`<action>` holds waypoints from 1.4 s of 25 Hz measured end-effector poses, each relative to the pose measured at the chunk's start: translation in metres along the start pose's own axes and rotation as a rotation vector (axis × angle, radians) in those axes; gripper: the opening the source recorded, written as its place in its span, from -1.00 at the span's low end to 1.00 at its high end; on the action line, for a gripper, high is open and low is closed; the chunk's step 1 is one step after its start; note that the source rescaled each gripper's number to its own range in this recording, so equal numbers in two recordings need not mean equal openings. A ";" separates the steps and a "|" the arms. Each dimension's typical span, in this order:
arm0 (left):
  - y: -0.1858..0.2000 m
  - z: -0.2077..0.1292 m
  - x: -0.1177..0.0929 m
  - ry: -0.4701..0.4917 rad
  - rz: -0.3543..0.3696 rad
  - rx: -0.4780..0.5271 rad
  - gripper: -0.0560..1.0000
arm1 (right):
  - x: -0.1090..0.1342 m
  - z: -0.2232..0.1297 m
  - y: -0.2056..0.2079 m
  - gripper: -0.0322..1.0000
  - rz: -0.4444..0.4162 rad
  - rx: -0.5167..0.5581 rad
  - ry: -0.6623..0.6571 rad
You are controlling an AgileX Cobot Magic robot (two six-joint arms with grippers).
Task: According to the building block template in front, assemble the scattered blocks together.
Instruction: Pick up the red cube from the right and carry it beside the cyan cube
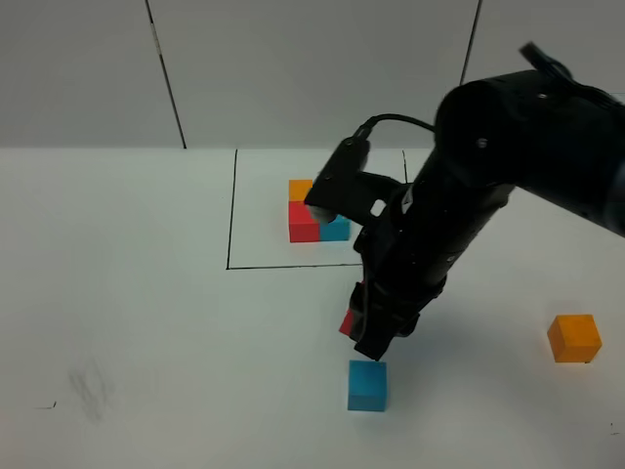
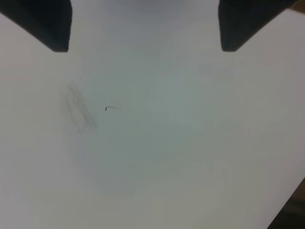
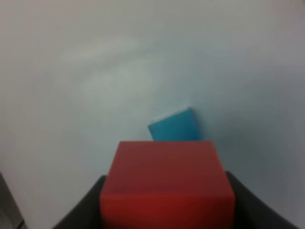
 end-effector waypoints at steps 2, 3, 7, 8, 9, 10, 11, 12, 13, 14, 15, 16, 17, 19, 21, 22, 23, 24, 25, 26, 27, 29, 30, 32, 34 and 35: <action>0.000 0.000 0.000 0.000 0.000 0.000 0.01 | 0.003 0.006 -0.008 -0.91 -0.001 0.050 0.041; 0.000 0.000 0.000 0.000 0.000 0.000 0.01 | 0.006 0.007 -0.014 -0.91 -0.007 0.077 0.068; 0.000 0.000 0.000 0.000 0.000 0.000 0.01 | 0.024 0.012 -0.032 -0.91 -0.080 0.166 0.232; 0.000 0.000 0.000 0.000 0.000 0.000 0.01 | 0.029 0.014 -0.035 -0.91 -0.088 0.176 0.279; 0.000 0.000 0.000 0.000 0.000 0.000 0.01 | 0.036 0.015 -0.037 -0.91 -0.091 0.185 0.331; 0.000 0.000 0.000 0.000 0.000 0.000 0.01 | 0.043 0.017 -0.038 -0.91 -0.091 0.188 0.388; 0.000 0.000 0.000 0.000 0.000 0.000 0.01 | 0.048 0.018 -0.040 -0.91 -0.089 0.189 0.443; 0.000 0.000 0.000 0.000 0.000 0.000 0.01 | 0.054 0.021 -0.041 -0.91 -0.087 0.185 0.505; 0.000 0.000 0.000 0.000 0.000 0.000 0.01 | 0.059 0.022 -0.041 -0.91 -0.087 0.178 0.558; 0.000 0.000 0.000 0.000 0.000 0.000 0.01 | 0.064 0.025 -0.042 -0.91 -0.087 0.169 0.623; 0.000 0.000 0.000 0.000 0.000 0.000 0.01 | 0.068 0.027 -0.043 -0.91 -0.086 0.162 0.686; 0.000 0.000 0.000 0.000 0.000 0.000 0.01 | 0.071 0.028 -0.043 -0.91 -0.085 0.154 0.734; 0.000 0.000 0.000 0.000 0.000 0.000 0.01 | 0.076 0.029 -0.044 -0.91 -0.083 0.149 0.783; 0.000 0.000 0.000 0.000 0.000 0.000 0.01 | 0.081 0.031 -0.044 -0.91 -0.077 0.134 0.825; 0.000 0.000 0.000 0.000 0.000 0.000 0.01 | 0.084 0.033 -0.045 -0.91 -0.062 0.109 0.819; 0.000 0.000 0.000 0.000 0.000 0.000 0.01 | 0.085 0.034 -0.047 -0.91 -0.059 0.102 0.815; 0.000 0.000 0.000 0.000 0.000 0.000 0.01 | 0.085 0.035 -0.049 -0.91 -0.059 0.094 0.807; 0.000 0.000 0.000 0.000 0.000 0.000 0.01 | 0.085 0.036 -0.052 -0.91 -0.059 0.093 0.793; 0.000 0.000 0.000 0.000 0.000 0.000 0.01 | 0.084 0.038 -0.056 -0.91 -0.063 0.089 0.760; 0.000 0.000 0.000 0.000 0.000 0.000 0.01 | 0.083 0.039 -0.059 -0.91 -0.072 0.086 0.736; 0.000 0.000 0.000 0.000 0.000 0.000 0.01 | 0.081 0.042 -0.062 -0.91 -0.088 0.080 0.717; 0.000 0.000 0.000 0.000 0.000 0.000 0.01 | 0.077 0.044 -0.072 -0.91 -0.120 0.092 0.695; 0.000 0.000 0.000 0.000 0.000 0.000 0.01 | 0.074 0.044 -0.077 -0.91 -0.139 0.103 0.692; 0.000 0.000 0.000 0.000 0.000 0.000 0.01 | 0.070 0.043 -0.087 -0.91 -0.162 0.126 0.671; 0.000 0.000 0.000 0.000 0.000 0.000 0.01 | 0.066 0.042 -0.097 -0.91 -0.173 0.146 0.637; 0.000 0.000 0.000 0.000 0.000 0.000 0.01 | 0.065 0.041 -0.103 -0.91 -0.172 0.151 0.621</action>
Point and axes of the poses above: a point on each arm's last joint axis where the gripper is mounted, y pointing back along that axis away from the gripper, x along the wrist's bending axis when the last joint is at zero, z = x × y, the point moved 2 cm from there along -y, pointing out along that axis toward the gripper, and after that the axes turned 5 degrees about -y, right-handed, at the moved point
